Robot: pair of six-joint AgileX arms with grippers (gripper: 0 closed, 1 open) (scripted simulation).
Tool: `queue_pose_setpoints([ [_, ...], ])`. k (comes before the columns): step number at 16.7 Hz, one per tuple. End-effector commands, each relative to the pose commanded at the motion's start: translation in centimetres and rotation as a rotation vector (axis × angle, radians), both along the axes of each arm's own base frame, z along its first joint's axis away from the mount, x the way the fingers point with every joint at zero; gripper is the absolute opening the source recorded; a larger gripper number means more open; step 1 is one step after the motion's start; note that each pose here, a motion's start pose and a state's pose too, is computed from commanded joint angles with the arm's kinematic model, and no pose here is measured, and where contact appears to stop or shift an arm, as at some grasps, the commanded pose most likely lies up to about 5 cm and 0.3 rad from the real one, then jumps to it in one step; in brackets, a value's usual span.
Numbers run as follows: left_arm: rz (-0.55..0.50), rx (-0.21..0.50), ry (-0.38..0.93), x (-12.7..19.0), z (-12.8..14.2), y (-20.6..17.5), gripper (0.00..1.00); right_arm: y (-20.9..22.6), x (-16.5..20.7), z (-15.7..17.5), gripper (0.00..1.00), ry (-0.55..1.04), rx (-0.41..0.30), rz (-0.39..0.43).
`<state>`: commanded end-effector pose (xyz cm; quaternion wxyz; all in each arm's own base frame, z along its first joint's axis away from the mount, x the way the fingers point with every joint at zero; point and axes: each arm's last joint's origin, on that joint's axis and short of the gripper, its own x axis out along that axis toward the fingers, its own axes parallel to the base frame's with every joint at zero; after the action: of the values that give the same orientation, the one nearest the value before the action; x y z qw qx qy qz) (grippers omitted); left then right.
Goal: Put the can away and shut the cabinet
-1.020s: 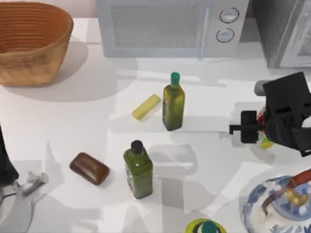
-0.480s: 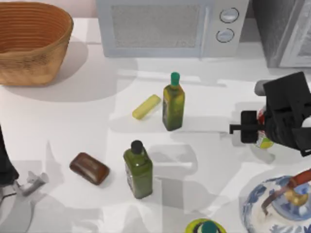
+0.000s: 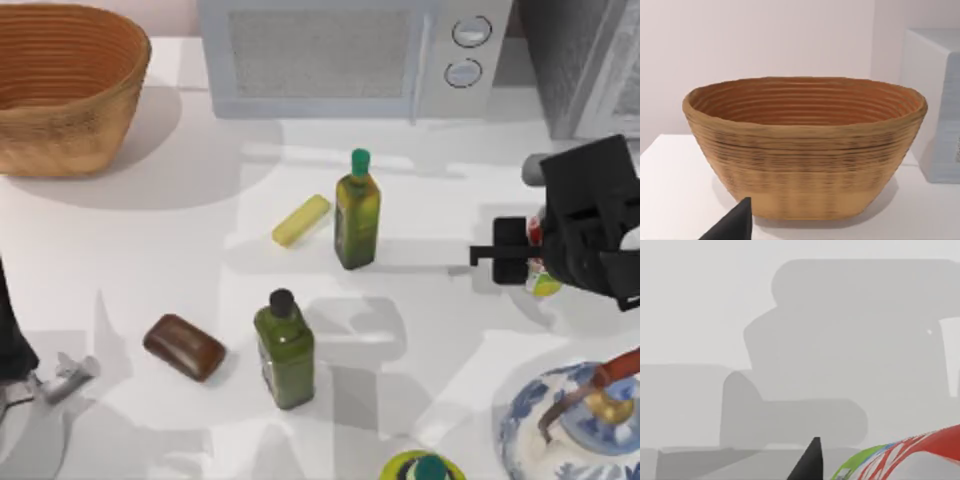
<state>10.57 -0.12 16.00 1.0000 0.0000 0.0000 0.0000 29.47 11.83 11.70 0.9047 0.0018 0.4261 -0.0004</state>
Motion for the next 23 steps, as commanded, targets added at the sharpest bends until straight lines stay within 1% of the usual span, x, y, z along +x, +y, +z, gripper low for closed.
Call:
queue_pose_setpoints([
  [3, 0.000, 0.000, 0.000, 0.0, 0.0, 0.0, 1.00, 0.5, 0.8, 2.9, 0.00, -0.002, 0.000, 0.007],
  [8, 0.000, 0.000, 0.000, 0.0, 0.0, 0.0, 1.00, 0.3, 0.3, 8.5, 0.00, 0.076, -0.034, 0.008],
  [11, 0.000, 0.000, 0.000, 0.0, 0.0, 0.0, 1.00, -0.2, -0.3, 12.7, 0.00, 0.031, -0.013, -0.002],
  [12, 0.000, 0.000, 0.000, 0.0, 0.0, 0.0, 1.00, -0.3, -0.4, 13.6, 0.00, 0.018, -0.007, -0.006],
  [19, 0.000, 0.000, 0.000, 0.0, 0.0, 0.0, 1.00, -0.7, -0.7, 13.9, 0.00, -0.003, 0.007, 0.002],
  [21, 0.000, 0.000, 0.000, 0.0, 0.0, 0.0, 1.00, -1.8, -1.3, 14.5, 0.00, -0.055, 0.033, 0.013],
  [23, 0.000, 0.000, 0.000, 0.0, 0.0, 0.0, 1.00, -3.3, -2.7, 15.6, 0.00, -0.148, 0.069, 0.028],
])
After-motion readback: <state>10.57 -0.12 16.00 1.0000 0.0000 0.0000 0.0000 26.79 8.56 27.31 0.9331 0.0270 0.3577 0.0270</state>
